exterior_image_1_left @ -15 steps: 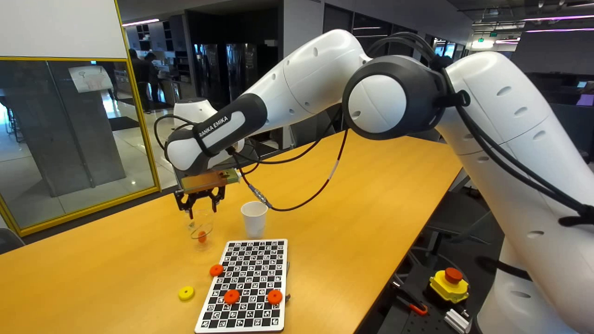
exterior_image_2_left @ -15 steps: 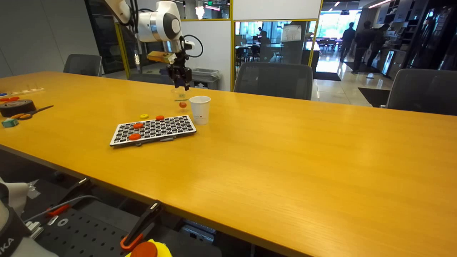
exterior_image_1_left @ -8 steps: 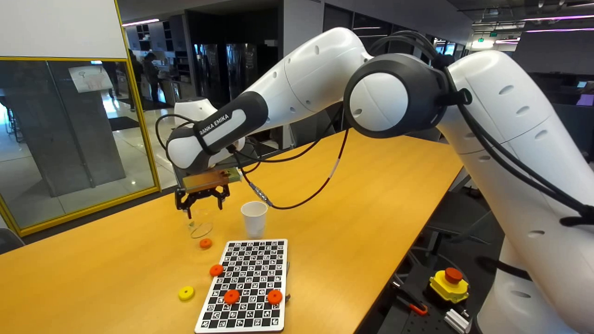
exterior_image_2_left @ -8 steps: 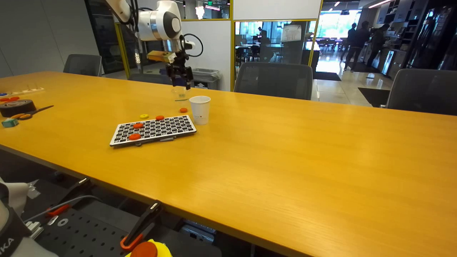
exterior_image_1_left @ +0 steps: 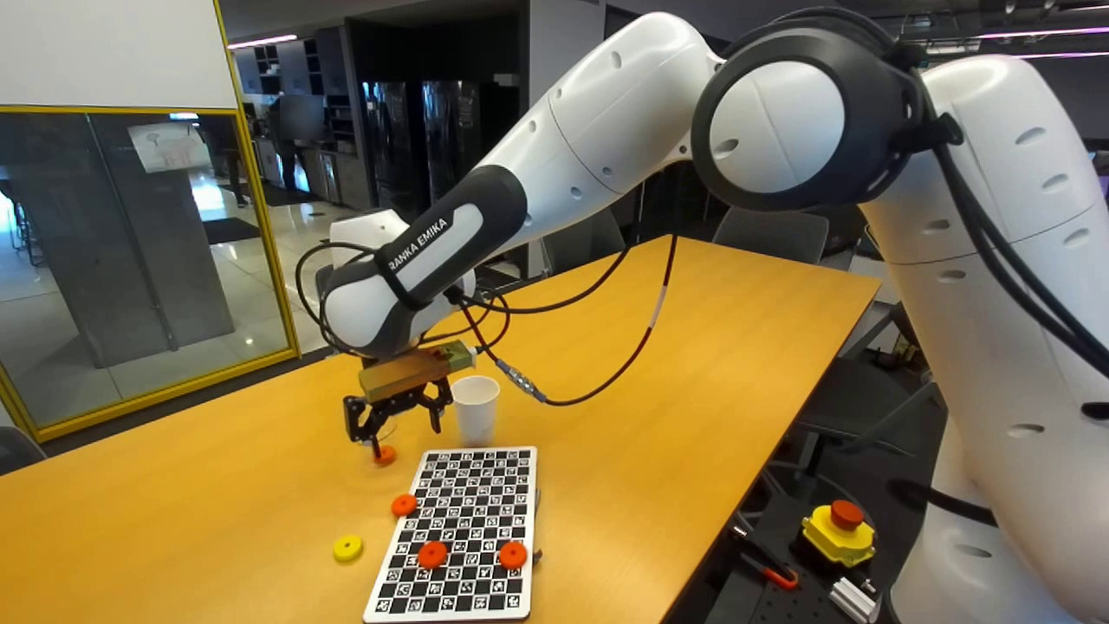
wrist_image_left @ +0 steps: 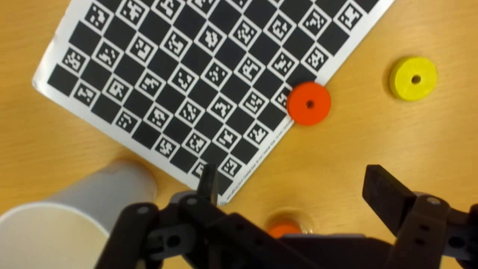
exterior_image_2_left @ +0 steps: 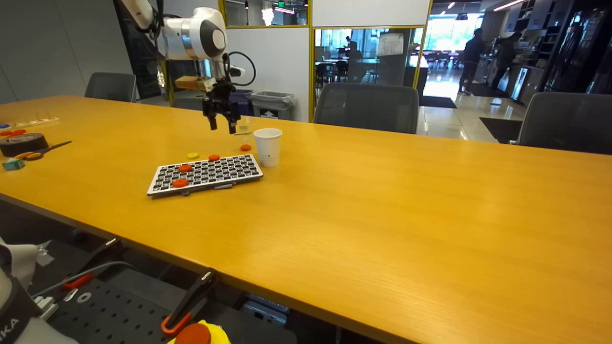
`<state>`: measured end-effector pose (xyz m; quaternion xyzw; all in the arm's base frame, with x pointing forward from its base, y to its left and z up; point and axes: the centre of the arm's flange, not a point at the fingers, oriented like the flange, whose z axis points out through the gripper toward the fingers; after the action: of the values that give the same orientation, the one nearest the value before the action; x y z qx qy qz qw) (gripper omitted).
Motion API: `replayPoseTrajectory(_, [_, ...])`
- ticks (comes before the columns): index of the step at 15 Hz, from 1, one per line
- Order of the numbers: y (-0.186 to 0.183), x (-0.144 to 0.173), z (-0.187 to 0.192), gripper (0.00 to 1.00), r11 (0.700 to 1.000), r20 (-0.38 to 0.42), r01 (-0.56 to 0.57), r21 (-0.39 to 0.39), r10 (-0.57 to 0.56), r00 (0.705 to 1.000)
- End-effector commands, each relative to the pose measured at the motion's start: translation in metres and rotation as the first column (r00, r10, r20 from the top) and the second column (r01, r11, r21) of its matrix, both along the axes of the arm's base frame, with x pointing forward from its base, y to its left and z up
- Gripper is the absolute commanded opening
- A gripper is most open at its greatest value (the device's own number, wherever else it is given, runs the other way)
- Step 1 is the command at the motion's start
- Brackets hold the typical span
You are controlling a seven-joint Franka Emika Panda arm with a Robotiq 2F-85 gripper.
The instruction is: Put the yellow block in the white cup the put two orange blocks in the clear cup, then put the remaining yellow block in the white cup, then put the remaining two orange blocks in the clear cup
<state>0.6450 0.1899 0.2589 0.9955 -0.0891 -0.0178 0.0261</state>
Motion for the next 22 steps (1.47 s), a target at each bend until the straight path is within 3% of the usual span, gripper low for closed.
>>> replayPoseTrajectory(1, [0.011,-0.044,-0.014,1.0,1.0,-0.02,-0.009,0.01,0.009,1.0])
replayPoseTrajectory(8, [0.029,-0.056,-0.05,1.0,0.999,-0.015,-0.044,0.031,0.045,0.999])
replayPoseTrajectory(22, [0.039,-0.033,-0.079,1.0,0.998,0.003,-0.068,-0.016,0.068,0.998])
